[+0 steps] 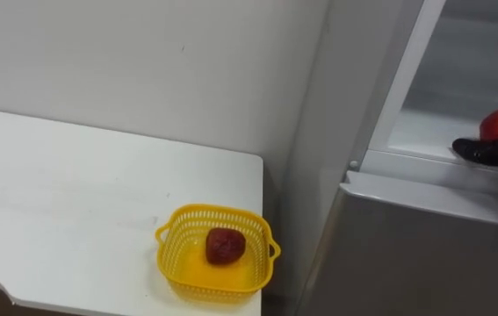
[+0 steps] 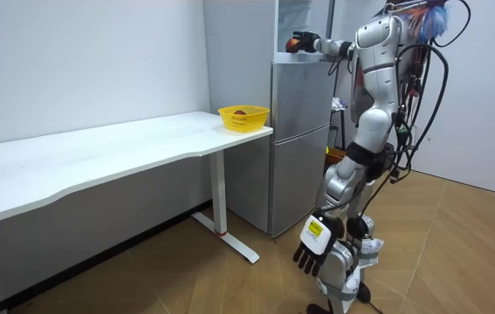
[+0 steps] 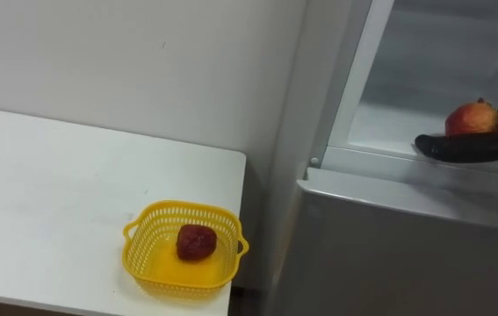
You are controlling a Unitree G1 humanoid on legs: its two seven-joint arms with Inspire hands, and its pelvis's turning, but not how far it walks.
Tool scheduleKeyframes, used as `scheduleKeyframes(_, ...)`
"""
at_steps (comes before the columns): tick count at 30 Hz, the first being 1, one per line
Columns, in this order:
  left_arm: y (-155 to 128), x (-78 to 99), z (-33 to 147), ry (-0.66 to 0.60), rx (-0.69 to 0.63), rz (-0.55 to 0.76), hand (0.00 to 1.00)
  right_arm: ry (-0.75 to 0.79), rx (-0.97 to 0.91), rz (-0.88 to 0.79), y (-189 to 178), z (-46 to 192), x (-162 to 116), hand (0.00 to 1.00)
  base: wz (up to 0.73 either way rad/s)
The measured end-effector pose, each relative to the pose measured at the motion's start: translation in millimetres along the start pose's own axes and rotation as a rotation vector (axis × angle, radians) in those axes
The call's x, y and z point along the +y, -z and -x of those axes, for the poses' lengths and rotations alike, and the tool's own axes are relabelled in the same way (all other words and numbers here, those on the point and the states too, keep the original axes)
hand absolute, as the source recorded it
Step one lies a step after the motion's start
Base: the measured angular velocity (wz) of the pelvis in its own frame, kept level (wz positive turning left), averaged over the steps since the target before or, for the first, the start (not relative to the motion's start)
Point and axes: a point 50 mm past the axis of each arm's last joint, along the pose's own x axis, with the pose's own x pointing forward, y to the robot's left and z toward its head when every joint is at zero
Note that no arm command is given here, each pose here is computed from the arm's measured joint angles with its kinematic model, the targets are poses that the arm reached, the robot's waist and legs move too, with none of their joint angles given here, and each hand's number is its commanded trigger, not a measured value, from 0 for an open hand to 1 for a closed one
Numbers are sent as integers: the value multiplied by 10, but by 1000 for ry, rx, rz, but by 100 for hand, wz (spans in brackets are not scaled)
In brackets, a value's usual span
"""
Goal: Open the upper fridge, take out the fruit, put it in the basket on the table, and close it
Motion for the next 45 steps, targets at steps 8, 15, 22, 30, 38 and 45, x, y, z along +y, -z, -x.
scheduleKeyframes(8, 3, 1, 0, 2, 1, 0, 0, 10, 21, 9, 51, -4, -25, 0, 0)
scheduleKeyframes(15, -8, 5, -2, 1, -2, 2, 0, 15, 34, 12, 70, -17, -64, 0, 4)
scheduleKeyframes(22, -10, 2, -2, 5, -4, 3, 0, 12, 26, 41, 5, -57, -76, 100, 0)
scheduleKeyframes(30, -15, -5, -2, 15, -5, 6, 0, -29, 16, 108, 0, -57, -44, 100, 0)
scheduleKeyframes(38, -17, 1, -3, 14, -6, 7, 0, -31, 15, 103, -6, -57, -44, 100, 0)
scheduleKeyframes(45, -31, 4, -5, 14, -11, 8, 0, -39, 6, 85, -33, -55, -25, 100, 0)
